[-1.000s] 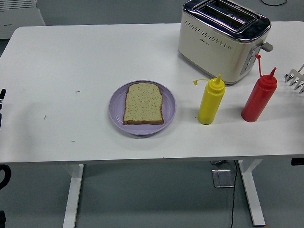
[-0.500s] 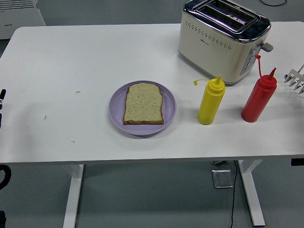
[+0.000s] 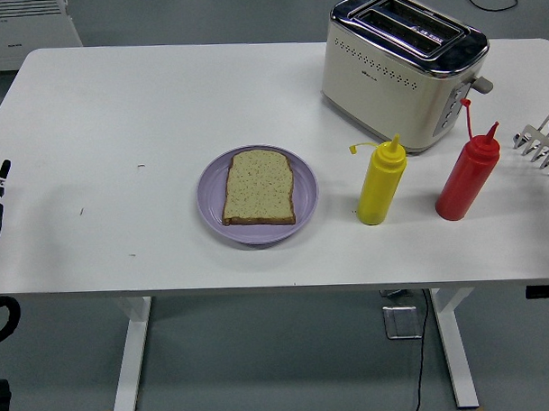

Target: Pick up the cup,pour liquid into bread,place the cup on the desk

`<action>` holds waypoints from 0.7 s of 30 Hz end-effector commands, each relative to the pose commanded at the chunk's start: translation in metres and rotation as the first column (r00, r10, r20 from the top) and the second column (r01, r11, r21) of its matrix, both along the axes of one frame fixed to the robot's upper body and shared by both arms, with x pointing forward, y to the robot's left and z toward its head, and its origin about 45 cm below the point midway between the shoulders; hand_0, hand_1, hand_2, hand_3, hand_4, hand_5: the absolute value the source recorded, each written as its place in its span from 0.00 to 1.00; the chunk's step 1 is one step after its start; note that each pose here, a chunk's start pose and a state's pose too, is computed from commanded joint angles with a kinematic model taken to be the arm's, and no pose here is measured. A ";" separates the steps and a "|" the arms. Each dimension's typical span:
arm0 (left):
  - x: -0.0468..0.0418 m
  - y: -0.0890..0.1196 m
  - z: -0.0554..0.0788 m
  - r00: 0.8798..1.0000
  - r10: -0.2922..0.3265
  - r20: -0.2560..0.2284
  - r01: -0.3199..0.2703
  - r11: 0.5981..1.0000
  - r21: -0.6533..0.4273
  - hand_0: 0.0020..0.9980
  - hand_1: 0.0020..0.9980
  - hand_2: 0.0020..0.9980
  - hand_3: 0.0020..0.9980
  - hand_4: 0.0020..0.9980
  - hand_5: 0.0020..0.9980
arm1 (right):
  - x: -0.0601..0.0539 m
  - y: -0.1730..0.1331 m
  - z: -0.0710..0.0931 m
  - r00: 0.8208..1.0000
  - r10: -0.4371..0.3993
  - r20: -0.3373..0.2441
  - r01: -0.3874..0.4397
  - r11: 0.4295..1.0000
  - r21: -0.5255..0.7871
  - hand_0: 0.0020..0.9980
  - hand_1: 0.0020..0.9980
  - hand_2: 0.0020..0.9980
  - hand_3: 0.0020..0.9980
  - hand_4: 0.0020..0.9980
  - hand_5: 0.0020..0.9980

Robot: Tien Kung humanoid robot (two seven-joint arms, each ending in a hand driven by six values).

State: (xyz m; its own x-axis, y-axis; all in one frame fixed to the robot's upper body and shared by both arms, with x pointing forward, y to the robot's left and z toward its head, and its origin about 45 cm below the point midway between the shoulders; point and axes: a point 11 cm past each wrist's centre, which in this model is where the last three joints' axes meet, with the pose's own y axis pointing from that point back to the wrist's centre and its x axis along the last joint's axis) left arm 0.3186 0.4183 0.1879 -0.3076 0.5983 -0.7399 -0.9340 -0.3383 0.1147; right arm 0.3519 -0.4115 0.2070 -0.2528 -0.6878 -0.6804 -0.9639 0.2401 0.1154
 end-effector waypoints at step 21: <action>-0.0011 -0.002 -0.003 1.000 -0.006 -0.008 0.006 1.000 0.000 0.81 0.80 0.84 0.75 0.62 1.00 | -0.002 0.000 -0.005 1.000 0.001 -0.012 -0.001 1.000 0.003 0.75 0.68 0.73 0.74 0.60 0.65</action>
State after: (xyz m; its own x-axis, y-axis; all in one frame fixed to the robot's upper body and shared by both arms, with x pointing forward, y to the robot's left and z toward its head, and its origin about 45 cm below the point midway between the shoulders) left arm 0.3175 0.4163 0.1852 -0.3097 0.6005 -0.7372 -0.9351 -0.3327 0.1219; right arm 0.3499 -0.4113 0.2020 -0.2598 -0.6860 -0.6796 -0.9628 0.2384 0.1275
